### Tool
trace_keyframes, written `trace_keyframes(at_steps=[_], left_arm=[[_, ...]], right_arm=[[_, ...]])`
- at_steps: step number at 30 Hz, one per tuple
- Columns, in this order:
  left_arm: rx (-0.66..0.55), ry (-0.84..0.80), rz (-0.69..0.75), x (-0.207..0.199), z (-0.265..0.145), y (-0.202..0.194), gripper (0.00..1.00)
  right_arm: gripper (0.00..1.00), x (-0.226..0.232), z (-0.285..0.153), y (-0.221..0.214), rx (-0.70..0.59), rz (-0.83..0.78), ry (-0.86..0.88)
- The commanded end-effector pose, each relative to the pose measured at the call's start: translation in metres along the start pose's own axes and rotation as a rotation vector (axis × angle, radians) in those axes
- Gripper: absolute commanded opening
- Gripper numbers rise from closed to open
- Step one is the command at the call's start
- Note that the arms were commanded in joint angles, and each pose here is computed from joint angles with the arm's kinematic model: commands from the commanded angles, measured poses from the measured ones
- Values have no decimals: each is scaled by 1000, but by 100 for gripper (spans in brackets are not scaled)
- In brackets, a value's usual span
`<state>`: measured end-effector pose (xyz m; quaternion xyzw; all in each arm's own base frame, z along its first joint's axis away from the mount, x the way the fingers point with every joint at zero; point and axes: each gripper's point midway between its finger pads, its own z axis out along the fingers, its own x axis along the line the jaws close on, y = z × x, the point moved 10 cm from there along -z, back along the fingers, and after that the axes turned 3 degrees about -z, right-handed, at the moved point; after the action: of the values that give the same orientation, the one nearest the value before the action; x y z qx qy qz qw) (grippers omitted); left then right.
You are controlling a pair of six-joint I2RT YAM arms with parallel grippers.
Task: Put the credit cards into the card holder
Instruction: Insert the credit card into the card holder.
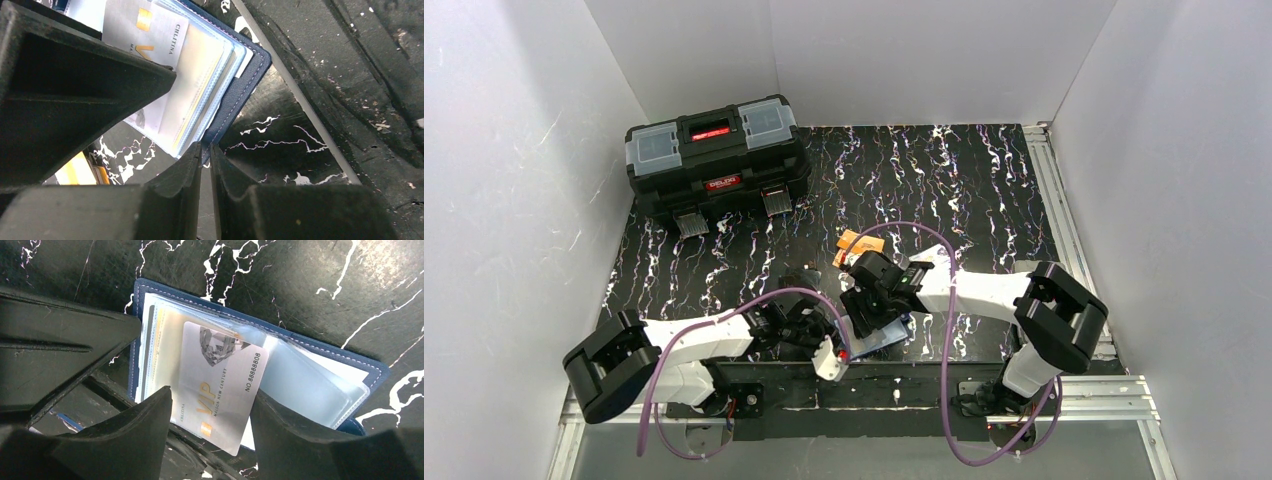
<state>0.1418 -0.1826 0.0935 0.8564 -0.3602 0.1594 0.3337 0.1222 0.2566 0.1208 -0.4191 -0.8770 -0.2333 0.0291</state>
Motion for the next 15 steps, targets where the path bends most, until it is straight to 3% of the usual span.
trace_keyframes(at_steps=[1, 7, 15], left_arm=[[-26, 2, -2, -6, -1, 3, 11], [-19, 25, -12, -5, -5, 5, 11], [-18, 90, -28, -7, -15, 8, 11]], right_arm=[[66, 4, -10, 7, -10, -28, -16], [70, 6, -22, 4, 0, -27, 2], [66, -1, -29, -3, -18, -8, 95]])
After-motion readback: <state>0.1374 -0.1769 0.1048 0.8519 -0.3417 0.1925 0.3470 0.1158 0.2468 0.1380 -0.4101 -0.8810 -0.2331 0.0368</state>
